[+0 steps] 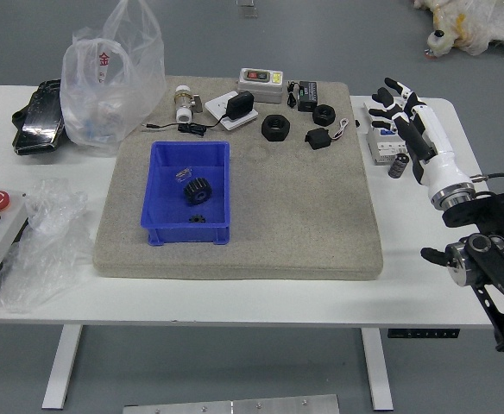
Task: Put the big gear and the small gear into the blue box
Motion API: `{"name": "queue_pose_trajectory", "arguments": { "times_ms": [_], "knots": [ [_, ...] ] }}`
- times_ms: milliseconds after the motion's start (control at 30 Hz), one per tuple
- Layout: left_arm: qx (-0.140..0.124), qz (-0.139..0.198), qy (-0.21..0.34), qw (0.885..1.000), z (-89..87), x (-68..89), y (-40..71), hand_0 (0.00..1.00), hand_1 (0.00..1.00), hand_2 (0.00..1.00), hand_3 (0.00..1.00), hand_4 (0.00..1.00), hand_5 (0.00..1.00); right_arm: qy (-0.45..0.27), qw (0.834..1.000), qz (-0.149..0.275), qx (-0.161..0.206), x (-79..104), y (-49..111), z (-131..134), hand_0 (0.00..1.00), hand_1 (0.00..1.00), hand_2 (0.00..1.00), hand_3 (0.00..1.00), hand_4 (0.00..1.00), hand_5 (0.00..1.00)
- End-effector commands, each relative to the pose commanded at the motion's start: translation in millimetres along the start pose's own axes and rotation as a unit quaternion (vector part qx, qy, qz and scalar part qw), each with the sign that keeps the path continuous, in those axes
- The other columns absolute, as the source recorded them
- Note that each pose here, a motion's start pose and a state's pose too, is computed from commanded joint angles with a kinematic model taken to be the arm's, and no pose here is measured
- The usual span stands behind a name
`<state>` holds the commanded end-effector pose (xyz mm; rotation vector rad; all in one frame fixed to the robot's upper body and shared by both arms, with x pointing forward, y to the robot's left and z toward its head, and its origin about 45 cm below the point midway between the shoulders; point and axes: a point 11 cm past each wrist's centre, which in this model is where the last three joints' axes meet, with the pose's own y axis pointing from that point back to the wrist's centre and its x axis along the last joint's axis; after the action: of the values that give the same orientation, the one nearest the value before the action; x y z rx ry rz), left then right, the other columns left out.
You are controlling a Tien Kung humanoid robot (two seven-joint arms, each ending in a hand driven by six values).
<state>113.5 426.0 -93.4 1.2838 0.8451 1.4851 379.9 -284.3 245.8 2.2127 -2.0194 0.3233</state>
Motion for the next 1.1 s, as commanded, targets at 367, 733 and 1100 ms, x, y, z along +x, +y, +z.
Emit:
{"name": "queue_pose_trajectory", "arguments": {
  "times_ms": [367,733,1100],
  "knots": [
    [-0.002,-0.002,0.002,1.0,2.3,-2.8,-0.1,0.652,0.629,0.606,0.691,0.67,0.36,0.062,0.998,0.0,-0.007,-19.5,-6.3,2,0.713,0.672,0.693,0.733,0.885,0.742],
    [-0.006,-0.005,0.005,1.0,3.3,-6.5,-0.2,0.653,0.629,0.606,0.691,0.668,0.356,0.158,0.987,0.006,-0.019,-24.4,-5.8,11,0.622,0.495,0.64,0.678,0.795,0.619],
    [-0.007,-0.005,0.004,1.0,3.3,-7.2,-0.3,0.653,0.629,0.604,0.69,0.667,0.354,0.162,0.986,0.005,-0.027,-18.2,-3.1,17,0.615,0.508,0.636,0.674,0.809,0.643]
  ]
}}
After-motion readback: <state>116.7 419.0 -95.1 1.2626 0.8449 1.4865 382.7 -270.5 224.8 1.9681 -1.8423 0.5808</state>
